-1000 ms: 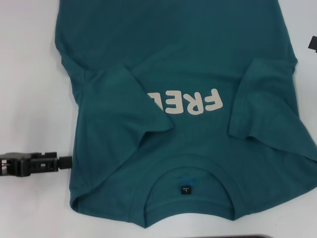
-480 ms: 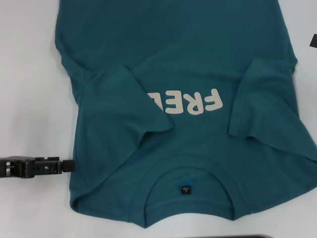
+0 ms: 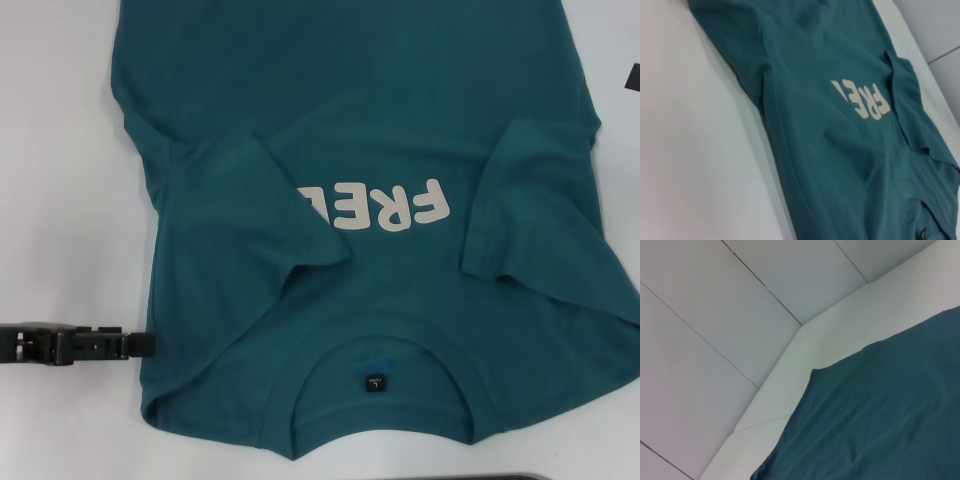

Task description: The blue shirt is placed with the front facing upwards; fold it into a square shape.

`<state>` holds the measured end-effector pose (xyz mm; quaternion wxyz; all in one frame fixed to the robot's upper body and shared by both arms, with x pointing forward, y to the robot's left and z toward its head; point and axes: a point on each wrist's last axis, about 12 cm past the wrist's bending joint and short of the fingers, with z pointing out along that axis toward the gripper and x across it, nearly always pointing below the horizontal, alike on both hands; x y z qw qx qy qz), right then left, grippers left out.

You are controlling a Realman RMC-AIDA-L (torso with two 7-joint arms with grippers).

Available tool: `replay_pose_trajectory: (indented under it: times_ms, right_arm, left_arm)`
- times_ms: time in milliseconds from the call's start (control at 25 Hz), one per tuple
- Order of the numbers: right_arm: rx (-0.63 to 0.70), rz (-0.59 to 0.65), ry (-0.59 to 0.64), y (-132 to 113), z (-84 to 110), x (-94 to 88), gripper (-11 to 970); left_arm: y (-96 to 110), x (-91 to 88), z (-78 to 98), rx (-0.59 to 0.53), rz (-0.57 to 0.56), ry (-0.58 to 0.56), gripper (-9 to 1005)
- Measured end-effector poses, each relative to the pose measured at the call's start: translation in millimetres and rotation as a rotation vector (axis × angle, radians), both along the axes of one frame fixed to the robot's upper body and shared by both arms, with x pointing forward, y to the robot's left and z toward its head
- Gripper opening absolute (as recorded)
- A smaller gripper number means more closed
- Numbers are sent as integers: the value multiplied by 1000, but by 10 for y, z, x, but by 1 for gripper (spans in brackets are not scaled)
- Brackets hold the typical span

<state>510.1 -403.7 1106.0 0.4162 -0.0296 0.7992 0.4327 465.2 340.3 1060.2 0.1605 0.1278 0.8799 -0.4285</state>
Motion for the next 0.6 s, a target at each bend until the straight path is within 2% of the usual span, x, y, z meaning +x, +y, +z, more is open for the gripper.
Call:
replay_pose_trajectory:
  times_ms: [600]
  right_arm:
    - [-8,-9,-2,0,3,32,937]
  left_arm:
    - [-101,87,-23,24,-25,-13,917]
